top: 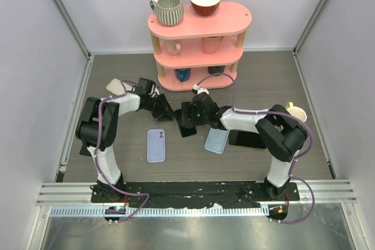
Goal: Put the phone into the phone case
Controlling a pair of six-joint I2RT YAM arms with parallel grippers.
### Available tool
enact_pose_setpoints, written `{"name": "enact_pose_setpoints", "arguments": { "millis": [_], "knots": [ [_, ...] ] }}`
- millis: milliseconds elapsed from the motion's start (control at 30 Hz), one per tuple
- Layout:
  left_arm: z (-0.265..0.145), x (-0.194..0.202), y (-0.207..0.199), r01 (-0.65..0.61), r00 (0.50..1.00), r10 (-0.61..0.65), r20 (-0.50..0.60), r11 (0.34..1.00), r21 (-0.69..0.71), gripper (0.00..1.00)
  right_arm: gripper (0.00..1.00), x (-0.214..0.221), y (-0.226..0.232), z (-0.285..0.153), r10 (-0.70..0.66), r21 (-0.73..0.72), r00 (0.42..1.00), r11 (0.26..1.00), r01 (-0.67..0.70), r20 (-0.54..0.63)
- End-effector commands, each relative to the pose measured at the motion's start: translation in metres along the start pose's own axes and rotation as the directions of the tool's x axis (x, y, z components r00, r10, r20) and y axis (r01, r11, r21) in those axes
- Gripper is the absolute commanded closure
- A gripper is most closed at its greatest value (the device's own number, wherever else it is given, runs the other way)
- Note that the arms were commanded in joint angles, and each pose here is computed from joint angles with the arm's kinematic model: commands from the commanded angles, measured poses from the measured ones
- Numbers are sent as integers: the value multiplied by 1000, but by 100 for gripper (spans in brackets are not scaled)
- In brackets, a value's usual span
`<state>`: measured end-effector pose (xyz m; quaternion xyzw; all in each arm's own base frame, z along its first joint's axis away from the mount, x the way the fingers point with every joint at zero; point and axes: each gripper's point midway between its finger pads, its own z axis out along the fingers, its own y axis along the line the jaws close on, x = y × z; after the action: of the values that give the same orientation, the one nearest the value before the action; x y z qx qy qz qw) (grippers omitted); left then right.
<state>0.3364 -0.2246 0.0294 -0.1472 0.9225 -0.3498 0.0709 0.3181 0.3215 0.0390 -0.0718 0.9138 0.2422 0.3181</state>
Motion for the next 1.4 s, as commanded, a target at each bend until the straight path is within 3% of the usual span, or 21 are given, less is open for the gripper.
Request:
{"name": "enact_pose_setpoints", "arguments": {
  "millis": [0,100,133,233,367,467,733,900,1367],
  "knots": [
    [-56,-41,-18,26,986,-34,161,998,53,59,5,-3,-15,-4,-68,159,998,985,64,18],
    [-96,-60,-6,49,958,-37,283,998,-36,35,4,-7,-10,-3,-108,214,994,972,100,28],
    [-105,-62,1,61,949,-33,313,995,-82,17,4,-12,-4,-2,-116,212,993,972,106,36],
    [-134,-58,32,117,911,2,412,958,-262,6,4,-8,2,5,-136,224,991,966,129,17],
    [-157,-32,85,246,897,-15,442,847,-471,12,3,-6,12,10,-161,222,987,962,156,3],
    [-157,-9,105,272,904,-33,425,814,-513,18,3,-4,10,14,-172,241,985,956,170,-11],
    [-139,41,107,208,938,-60,341,886,-414,23,6,11,-2,13,-246,351,965,899,260,-85],
    [-130,55,109,224,943,-91,320,885,-408,24,8,23,-2,11,-277,345,954,889,301,-118],
    [-90,82,117,176,971,-85,223,889,-424,40,19,25,-10,2,-329,341,935,871,355,-132]
  ]
}}
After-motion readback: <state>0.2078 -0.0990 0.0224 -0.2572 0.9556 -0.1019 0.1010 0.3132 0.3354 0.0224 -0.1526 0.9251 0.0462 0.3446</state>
